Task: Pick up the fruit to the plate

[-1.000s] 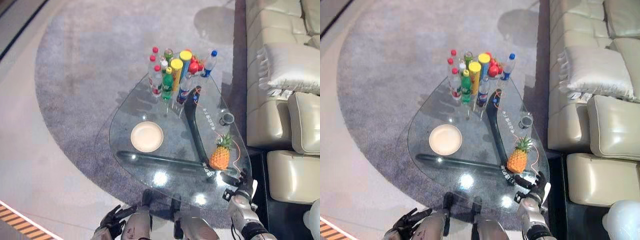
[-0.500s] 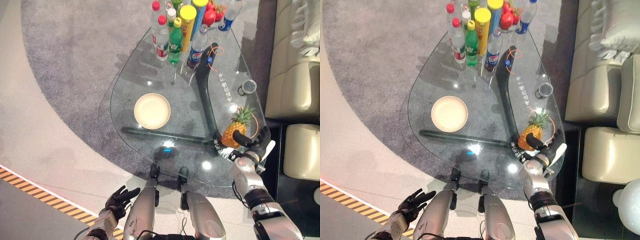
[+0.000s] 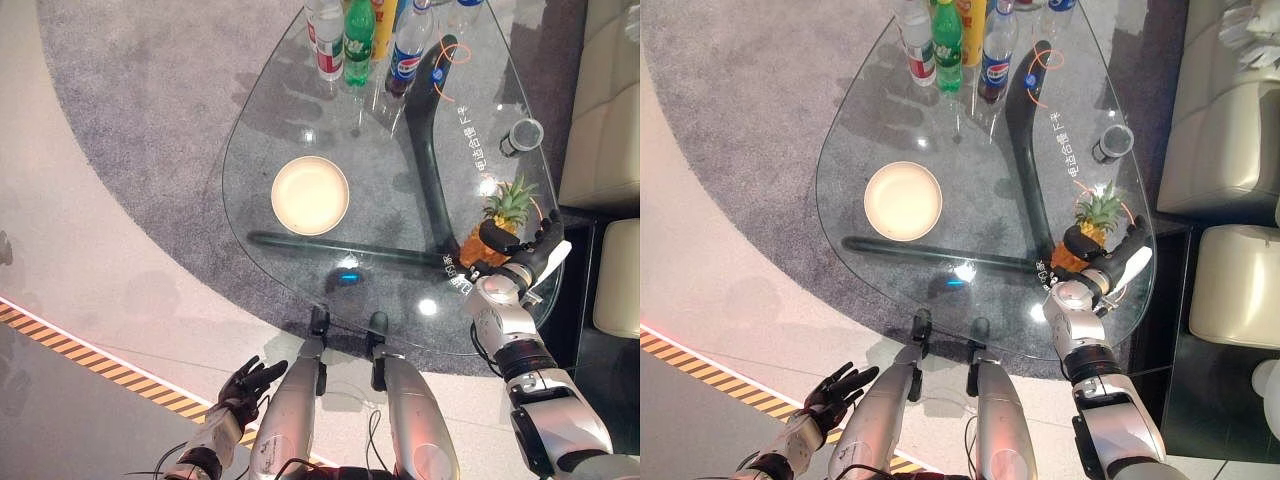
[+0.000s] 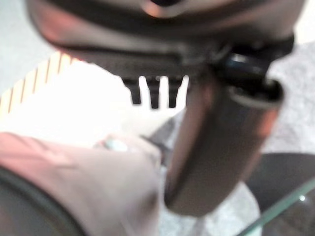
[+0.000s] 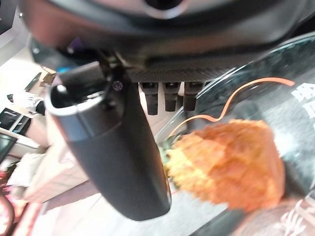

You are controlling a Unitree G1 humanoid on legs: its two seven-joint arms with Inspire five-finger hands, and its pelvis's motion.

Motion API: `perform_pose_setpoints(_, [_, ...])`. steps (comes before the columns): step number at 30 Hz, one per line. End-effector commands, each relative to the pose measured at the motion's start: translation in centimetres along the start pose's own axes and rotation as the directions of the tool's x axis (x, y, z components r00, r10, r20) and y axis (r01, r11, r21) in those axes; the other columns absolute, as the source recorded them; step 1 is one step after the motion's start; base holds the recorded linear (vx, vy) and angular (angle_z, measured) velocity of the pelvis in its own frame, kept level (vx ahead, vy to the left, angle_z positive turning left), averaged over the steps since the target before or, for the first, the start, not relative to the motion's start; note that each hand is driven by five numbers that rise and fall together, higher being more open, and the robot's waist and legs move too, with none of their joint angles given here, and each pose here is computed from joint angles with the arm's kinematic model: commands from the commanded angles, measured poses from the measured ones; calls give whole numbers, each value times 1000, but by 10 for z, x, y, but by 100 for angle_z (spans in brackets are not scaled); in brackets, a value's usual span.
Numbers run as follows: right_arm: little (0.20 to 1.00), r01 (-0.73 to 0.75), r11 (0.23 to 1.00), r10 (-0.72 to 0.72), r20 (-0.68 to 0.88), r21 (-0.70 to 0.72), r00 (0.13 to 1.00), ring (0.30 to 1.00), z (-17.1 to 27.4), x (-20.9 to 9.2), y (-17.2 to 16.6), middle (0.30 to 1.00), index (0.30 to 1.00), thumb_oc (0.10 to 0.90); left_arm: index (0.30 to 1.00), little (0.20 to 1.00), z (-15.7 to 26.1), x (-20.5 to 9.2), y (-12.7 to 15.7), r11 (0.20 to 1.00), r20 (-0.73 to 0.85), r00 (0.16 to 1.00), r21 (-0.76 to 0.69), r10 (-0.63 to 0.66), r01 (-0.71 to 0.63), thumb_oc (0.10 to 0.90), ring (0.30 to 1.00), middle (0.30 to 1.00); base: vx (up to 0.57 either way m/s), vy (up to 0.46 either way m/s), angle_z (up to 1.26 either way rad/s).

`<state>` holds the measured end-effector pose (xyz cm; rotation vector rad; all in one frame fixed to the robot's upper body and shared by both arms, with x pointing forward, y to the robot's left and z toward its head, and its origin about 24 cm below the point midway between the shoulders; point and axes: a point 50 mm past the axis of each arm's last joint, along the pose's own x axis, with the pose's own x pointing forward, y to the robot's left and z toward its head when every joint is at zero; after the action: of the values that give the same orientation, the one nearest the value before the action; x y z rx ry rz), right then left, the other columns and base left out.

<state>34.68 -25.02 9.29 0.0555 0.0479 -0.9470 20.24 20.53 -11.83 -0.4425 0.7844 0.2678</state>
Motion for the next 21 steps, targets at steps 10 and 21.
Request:
perform_pose_setpoints(10, [900, 103, 995, -103, 53, -1, 993, 900, 15, 10, -13, 900, 900, 800, 900, 900, -10, -6, -9, 992, 33, 996, -93, -78, 81, 800, 900, 900, 7, 10, 0])
perform_pose_setpoints(21, [900, -62, 997, 61, 31, 42, 998, 900, 19, 5, 1, 900, 900, 800, 900, 900, -6, -6, -13, 989, 52, 995, -118, -85, 91, 800, 900, 900, 0, 0, 0])
